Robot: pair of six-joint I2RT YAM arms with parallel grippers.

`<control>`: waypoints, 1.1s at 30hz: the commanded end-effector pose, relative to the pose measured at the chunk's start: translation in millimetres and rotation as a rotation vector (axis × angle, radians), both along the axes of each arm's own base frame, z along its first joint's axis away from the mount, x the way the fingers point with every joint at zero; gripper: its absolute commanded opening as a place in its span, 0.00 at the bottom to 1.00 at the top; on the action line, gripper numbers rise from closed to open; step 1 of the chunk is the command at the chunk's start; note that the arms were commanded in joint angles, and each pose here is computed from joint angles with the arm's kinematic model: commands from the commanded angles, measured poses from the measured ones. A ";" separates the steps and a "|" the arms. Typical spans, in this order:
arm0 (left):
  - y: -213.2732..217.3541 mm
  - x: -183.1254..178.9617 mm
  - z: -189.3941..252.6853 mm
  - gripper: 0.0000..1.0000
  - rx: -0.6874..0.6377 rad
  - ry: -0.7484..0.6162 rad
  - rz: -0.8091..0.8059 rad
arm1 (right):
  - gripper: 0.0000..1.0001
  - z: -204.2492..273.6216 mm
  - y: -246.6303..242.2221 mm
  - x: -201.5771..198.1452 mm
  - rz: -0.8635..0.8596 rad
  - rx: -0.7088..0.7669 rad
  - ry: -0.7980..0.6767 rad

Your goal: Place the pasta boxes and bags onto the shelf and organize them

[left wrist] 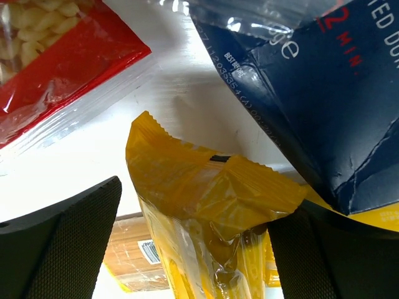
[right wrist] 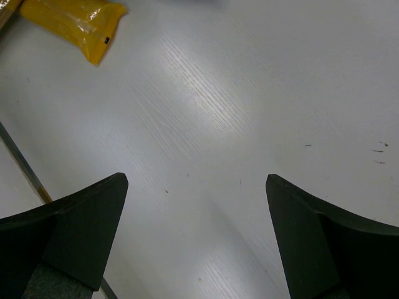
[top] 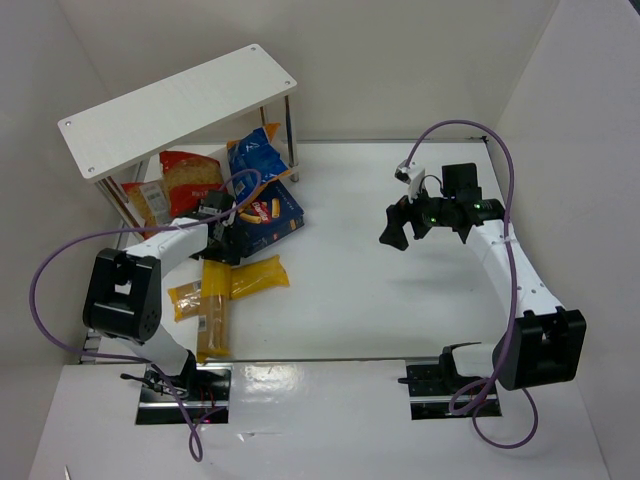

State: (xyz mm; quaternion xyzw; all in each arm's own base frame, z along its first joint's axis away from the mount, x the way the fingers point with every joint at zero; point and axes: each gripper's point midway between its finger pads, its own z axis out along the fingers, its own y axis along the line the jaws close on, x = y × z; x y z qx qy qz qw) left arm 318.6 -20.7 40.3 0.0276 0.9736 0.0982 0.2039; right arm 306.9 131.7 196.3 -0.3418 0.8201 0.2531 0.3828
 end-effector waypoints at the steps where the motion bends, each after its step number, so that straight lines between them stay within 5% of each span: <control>1: 0.8 9.9 10.2 0.97 -0.006 -0.024 0.015 | 1.00 14.4 4.3 2.0 0.027 0.015 -0.075; 10: -3.9 8.0 1.5 0.90 -0.023 0.017 -0.016 | 1.00 14.4 4.0 2.3 0.032 0.011 -0.081; 13: -7.0 8.2 0.2 0.78 -0.035 0.031 -0.033 | 1.00 17.2 3.9 1.4 0.032 0.012 -0.090; 14: -12.3 10.6 2.0 0.54 -0.060 0.029 -0.054 | 1.00 17.2 3.9 1.4 0.032 0.012 -0.090; 15: -11.7 10.6 2.2 0.01 -0.054 0.031 -0.069 | 1.00 13.1 3.8 -0.2 0.032 0.011 -0.080; 27: -50.9 14.7 143.0 0.00 -0.263 -0.351 -0.367 | 1.00 21.9 0.4 -1.7 0.017 0.001 -0.133; 33: -56.8 6.1 175.0 0.00 -0.371 -0.425 -0.389 | 1.00 22.1 -2.6 -1.7 -0.004 -0.007 -0.150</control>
